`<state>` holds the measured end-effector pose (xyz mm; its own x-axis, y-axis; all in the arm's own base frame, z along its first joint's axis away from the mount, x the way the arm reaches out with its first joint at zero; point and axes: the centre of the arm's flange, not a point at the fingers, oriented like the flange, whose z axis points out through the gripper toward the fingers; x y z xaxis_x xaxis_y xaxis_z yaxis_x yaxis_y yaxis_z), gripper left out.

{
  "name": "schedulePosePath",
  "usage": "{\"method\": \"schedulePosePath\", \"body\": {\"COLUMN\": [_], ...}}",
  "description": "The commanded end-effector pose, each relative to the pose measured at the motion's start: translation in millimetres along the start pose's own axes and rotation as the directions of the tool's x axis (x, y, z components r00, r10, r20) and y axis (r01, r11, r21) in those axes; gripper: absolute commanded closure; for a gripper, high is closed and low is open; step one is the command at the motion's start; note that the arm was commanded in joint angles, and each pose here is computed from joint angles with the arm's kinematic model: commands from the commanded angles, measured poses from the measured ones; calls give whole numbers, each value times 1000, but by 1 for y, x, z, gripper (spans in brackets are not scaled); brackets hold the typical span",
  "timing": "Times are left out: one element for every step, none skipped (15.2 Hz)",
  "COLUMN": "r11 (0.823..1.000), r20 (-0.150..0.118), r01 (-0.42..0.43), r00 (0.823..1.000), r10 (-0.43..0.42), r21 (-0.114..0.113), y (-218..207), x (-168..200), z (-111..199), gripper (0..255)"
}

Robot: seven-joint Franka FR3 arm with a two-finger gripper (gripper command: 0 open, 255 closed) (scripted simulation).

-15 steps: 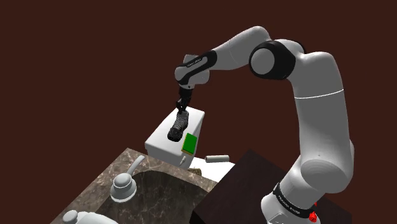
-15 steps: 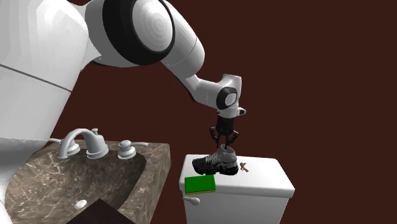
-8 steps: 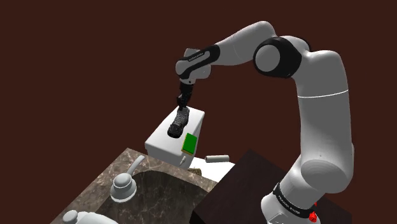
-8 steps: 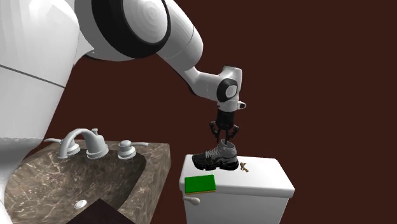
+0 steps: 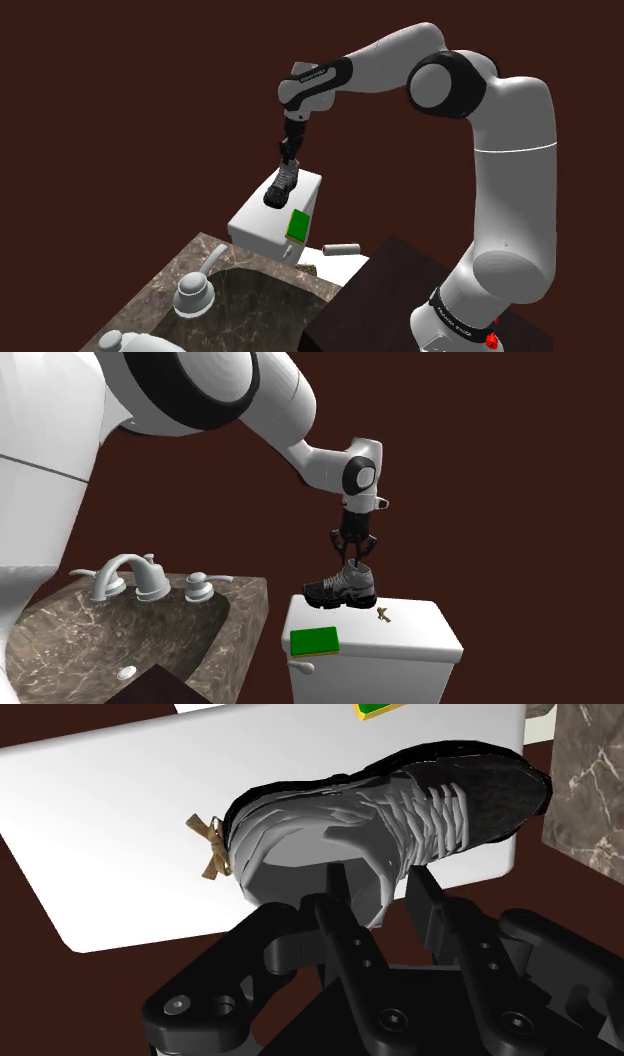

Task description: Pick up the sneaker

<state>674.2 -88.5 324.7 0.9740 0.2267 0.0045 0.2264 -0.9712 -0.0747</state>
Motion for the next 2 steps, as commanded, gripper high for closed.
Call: {"method": "schedulePosePath", "body": {"r11": [1000,1000], "r20": [-2,-2], "r01": [0,0], "r00": [1000,1000], "r10": [0,0], "r21": [-1,-1], "y": [0,0], "x": [1,1], "z": [-8,-8], "gripper": [255,255]}}
